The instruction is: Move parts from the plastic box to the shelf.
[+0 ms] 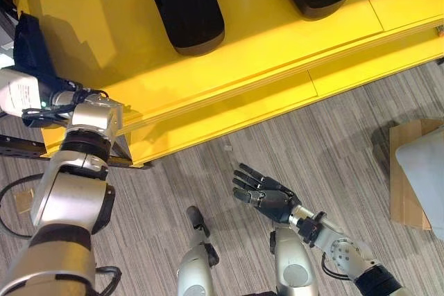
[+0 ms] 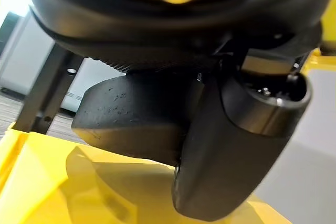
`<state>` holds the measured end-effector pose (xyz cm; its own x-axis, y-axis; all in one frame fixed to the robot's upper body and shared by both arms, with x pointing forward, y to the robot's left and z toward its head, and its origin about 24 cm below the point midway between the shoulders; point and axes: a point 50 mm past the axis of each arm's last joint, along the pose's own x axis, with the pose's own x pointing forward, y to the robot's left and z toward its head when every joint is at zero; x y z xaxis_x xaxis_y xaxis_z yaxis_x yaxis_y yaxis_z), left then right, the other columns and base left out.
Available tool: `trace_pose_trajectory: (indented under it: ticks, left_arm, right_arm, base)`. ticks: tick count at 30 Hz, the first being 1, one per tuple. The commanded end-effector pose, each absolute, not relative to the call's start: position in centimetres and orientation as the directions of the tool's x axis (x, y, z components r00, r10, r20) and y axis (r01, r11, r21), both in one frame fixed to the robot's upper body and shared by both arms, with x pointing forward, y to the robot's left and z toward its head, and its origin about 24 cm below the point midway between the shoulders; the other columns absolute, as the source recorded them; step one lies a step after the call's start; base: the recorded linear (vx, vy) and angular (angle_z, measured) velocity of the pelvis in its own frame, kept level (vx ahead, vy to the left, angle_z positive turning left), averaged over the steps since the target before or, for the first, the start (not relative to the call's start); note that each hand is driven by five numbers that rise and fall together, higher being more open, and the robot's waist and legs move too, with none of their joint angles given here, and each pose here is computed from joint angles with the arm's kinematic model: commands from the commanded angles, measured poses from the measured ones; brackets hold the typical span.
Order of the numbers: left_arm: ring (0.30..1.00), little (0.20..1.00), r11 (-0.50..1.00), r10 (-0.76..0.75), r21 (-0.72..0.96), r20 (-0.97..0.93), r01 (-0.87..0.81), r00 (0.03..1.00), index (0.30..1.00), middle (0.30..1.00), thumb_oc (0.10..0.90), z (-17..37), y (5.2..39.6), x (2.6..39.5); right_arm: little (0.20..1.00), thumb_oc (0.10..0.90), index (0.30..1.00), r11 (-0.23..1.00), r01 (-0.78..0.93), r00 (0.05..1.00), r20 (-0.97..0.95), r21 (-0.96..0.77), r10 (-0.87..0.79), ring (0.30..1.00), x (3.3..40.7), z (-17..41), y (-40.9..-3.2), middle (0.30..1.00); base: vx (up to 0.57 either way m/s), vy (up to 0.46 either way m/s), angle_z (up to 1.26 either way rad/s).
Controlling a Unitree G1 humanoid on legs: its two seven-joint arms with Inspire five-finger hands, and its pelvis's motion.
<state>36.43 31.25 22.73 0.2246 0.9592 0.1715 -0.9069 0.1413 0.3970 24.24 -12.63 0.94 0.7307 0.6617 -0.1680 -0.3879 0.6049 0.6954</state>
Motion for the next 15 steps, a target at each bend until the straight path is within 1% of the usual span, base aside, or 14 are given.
trace_pose_trajectory:
  ticks: [1, 5, 7, 9, 15]
  left_arm:
    - [0.3, 0.3, -0.128, 0.871, 0.249, 0.491, -0.96, 0.011, 0.3, 0.3, 0.4, 32.7, 34.9, 33.3]
    - [0.3, 0.3, -0.11, 0.852, 0.232, 0.523, -0.967, 0.029, 0.3, 0.3, 0.4, 33.8, 34.5, 33.4]
    - [0.3, 0.3, -0.091, 0.826, 0.245, 0.561, -0.965, 0.064, 0.3, 0.3, 0.4, 34.4, 33.8, 33.8]
    - [0.3, 0.3, -0.079, 0.817, 0.244, 0.571, -0.967, 0.078, 0.3, 0.3, 0.4, 34.4, 33.4, 34.0]
    - [0.3, 0.3, -0.025, 0.801, 0.274, 0.581, -0.961, 0.145, 0.3, 0.3, 0.4, 34.2, 32.8, 34.6]
  right_arm:
    - [1.0, 0.9, 1.0, 0.463, -0.488, 0.714, 0.033, 0.74, 0.699, 1.0, 24.5, 3.4, -10.9, 1.0]
    - [1.0, 0.9, 1.0, 0.463, -0.483, 0.708, 0.02, 0.743, 0.706, 1.0, 24.2, 2.9, -11.2, 1.0]
    - [1.0, 0.9, 1.0, 0.462, -0.482, 0.701, 0.011, 0.744, 0.713, 1.0, 23.9, 2.5, -11.3, 1.0]
    - [1.0, 0.9, 1.0, 0.462, -0.487, 0.696, 0.01, 0.741, 0.718, 1.0, 23.8, 2.5, -11.3, 1.0]
    - [1.0, 0.9, 1.0, 0.474, -0.5, 0.688, 0.001, 0.725, 0.726, 1.0, 23.7, 2.3, -11.5, 1.0]
  base:
    - [0.05, 0.04, -0.02]
    - [0.05, 0.025, -0.01]
    - [0.1, 0.052, 0.0]
    - [0.08, 0.06, 0.0]
    - [0.09, 0.129, -0.07]
